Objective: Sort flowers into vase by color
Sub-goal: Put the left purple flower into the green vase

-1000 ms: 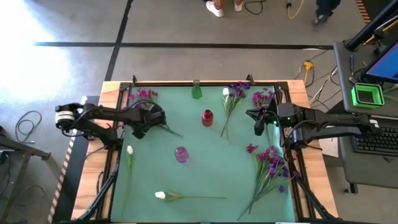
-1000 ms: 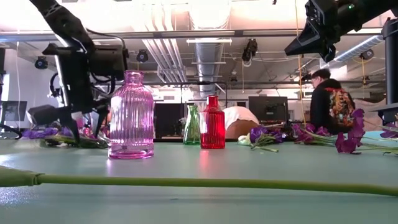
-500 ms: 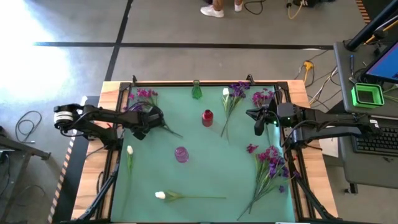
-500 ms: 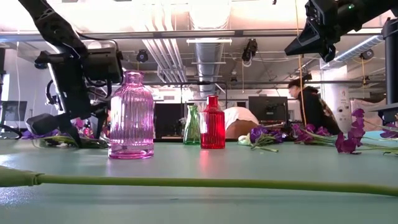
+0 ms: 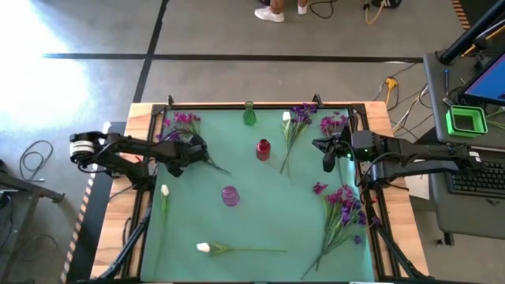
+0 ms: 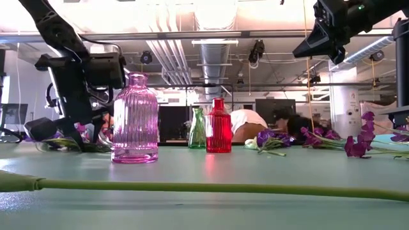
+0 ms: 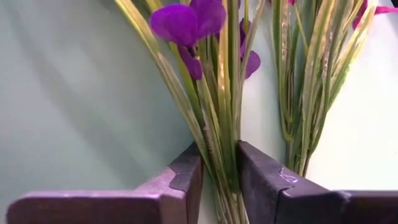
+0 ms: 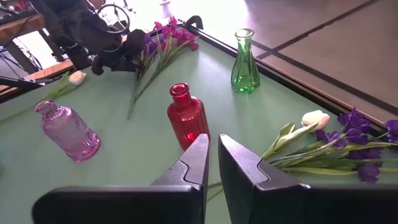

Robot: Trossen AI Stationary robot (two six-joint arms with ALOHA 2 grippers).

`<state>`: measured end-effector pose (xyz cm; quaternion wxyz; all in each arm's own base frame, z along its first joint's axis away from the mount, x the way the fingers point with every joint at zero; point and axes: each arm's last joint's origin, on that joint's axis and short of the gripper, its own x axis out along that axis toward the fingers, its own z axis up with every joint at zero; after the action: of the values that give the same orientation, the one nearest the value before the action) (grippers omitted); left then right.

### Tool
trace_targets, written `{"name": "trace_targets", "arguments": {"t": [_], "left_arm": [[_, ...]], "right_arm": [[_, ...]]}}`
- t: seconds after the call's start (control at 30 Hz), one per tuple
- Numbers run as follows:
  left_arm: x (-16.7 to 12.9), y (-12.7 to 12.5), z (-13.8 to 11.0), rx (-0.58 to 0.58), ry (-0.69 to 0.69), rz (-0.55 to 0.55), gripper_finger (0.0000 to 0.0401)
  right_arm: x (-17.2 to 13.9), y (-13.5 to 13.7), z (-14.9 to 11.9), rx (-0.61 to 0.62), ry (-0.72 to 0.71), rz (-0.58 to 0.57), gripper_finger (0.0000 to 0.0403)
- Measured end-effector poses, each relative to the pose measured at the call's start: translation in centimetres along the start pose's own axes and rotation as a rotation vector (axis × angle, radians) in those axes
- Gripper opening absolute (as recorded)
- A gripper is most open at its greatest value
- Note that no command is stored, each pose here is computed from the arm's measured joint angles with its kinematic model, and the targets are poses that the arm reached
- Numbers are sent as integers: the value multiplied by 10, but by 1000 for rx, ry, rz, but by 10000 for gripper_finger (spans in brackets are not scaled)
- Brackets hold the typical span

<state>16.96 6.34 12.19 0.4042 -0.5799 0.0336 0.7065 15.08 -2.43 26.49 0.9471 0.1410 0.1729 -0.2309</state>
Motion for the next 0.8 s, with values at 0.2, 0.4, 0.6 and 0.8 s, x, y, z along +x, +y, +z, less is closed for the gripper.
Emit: {"name": "trace_targets", "arguments": {"t": [0.2,0.4,0.6,0.8], "left_arm": [[0,-1,0,-5,1,-9,75],[0,-1,-1,10,3,-16,74],[0,-1,-1,8,4,-13,46],[0,-1,-1,39,5,-13,6]], "right_arm": [[0,0,0,-1,2,-1,29],[0,0,-1,-1,4,-1,29],[0,0,-1,-3,10,-4,29],[0,-1,-2,-6,19,-7,29]]}}
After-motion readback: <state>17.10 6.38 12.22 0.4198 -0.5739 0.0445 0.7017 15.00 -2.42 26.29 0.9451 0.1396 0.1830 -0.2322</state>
